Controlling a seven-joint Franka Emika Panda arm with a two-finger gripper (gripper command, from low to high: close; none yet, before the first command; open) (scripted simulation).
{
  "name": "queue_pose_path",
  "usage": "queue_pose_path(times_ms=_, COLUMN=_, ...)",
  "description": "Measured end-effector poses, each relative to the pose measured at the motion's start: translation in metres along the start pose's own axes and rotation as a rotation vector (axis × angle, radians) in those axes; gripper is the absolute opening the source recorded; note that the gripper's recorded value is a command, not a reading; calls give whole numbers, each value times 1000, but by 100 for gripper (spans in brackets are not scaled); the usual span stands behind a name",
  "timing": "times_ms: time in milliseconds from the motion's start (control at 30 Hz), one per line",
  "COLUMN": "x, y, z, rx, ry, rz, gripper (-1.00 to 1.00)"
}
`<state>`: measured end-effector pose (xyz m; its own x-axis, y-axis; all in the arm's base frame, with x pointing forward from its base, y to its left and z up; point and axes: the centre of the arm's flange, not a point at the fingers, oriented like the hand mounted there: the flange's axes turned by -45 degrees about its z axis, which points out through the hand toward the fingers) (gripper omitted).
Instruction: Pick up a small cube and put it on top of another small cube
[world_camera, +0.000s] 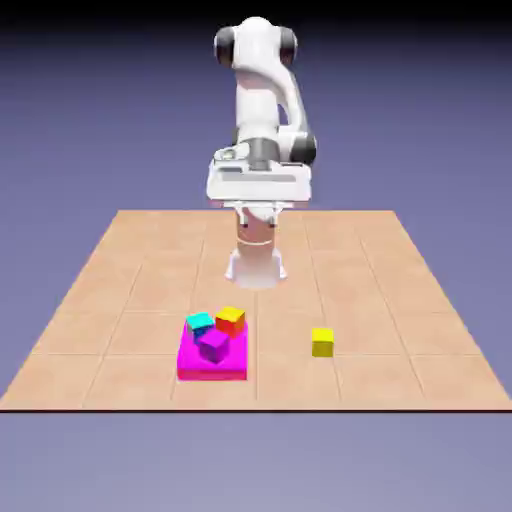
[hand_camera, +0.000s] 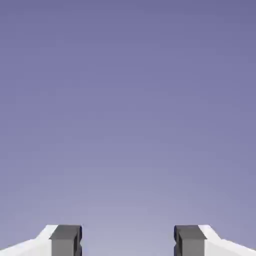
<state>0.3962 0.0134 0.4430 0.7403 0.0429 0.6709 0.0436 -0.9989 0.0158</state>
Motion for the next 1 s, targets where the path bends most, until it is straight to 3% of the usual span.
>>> queue_pose_path(times_ms=300, x=-62, y=-71, z=107, rx=41, ry=-462, rz=69, gripper=0)
queue_pose_path(times_ms=600, x=-166, y=-146, z=179, rx=-6, ry=-929, rz=108, gripper=0)
queue_pose_path(times_ms=833, x=-220, y=-152, z=222, rx=-12, ry=-955, rz=109, gripper=0)
queue_pose_path(times_ms=867, x=-226, y=-152, z=226, rx=-12, ry=-955, rz=109, gripper=-100)
queue_pose_path(times_ms=1000, x=-206, y=-152, z=211, rx=-11, ry=-954, rz=110, gripper=-100)
